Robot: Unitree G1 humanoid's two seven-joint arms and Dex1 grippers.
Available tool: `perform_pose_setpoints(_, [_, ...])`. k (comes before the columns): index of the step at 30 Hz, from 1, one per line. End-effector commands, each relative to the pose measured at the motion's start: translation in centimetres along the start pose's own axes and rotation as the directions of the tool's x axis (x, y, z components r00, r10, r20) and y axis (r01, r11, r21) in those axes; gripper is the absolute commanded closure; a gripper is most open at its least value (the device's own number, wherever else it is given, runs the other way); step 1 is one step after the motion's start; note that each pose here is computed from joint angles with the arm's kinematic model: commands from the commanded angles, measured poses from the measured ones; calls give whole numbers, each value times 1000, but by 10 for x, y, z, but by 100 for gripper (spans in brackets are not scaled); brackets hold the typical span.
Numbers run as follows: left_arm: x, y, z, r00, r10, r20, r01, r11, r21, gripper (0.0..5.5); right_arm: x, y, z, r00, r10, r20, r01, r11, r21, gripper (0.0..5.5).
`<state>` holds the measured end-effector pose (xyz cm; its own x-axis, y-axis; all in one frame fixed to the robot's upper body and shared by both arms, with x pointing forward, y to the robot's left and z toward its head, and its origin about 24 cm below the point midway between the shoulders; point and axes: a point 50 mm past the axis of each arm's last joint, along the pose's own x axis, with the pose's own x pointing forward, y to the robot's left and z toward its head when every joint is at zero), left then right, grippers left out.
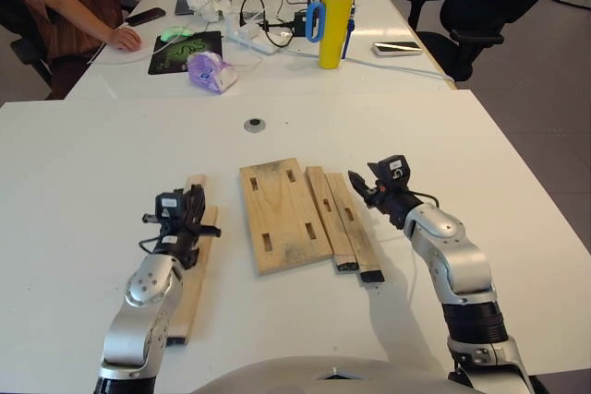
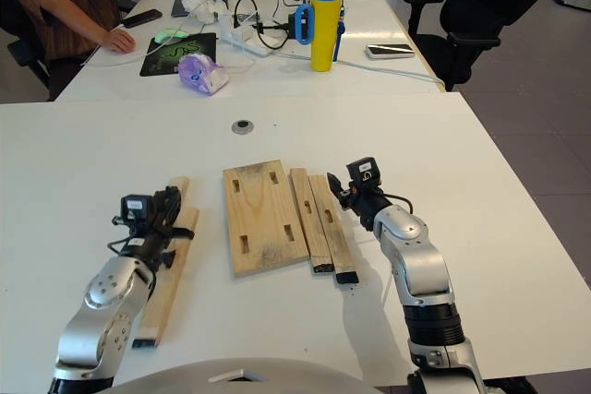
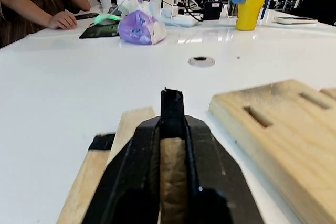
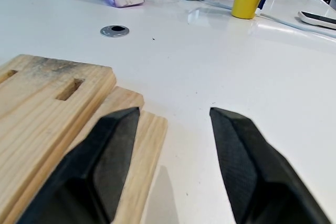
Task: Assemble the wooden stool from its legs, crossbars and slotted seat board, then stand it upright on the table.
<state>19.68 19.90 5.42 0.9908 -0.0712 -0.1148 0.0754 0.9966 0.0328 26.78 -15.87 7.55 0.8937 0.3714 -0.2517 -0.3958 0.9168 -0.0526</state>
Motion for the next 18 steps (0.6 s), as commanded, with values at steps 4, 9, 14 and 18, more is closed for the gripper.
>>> perform_pose_setpoints(4, [-5, 8, -14, 999, -3, 34, 4, 999, -31, 506, 3, 1, 6, 1000, 6, 23, -5, 999, -37, 303])
perform_pose_setpoints(9, [12, -5, 42, 971, -37, 234, 52, 997, -55, 506, 5, 2, 5, 1000, 12, 26, -10, 999, -45, 303])
perform_pose_setpoints(14, [0, -4, 62, 950, -12, 311, 39, 996, -81, 506, 4, 5, 5, 999, 8, 36, -7, 999, -44, 303])
perform_pose_setpoints(18, [14, -7, 65, 961, 2, 278, 87, 948, -306, 506, 4, 29, 13, 982, 170, 81, -162, 982, -91, 303])
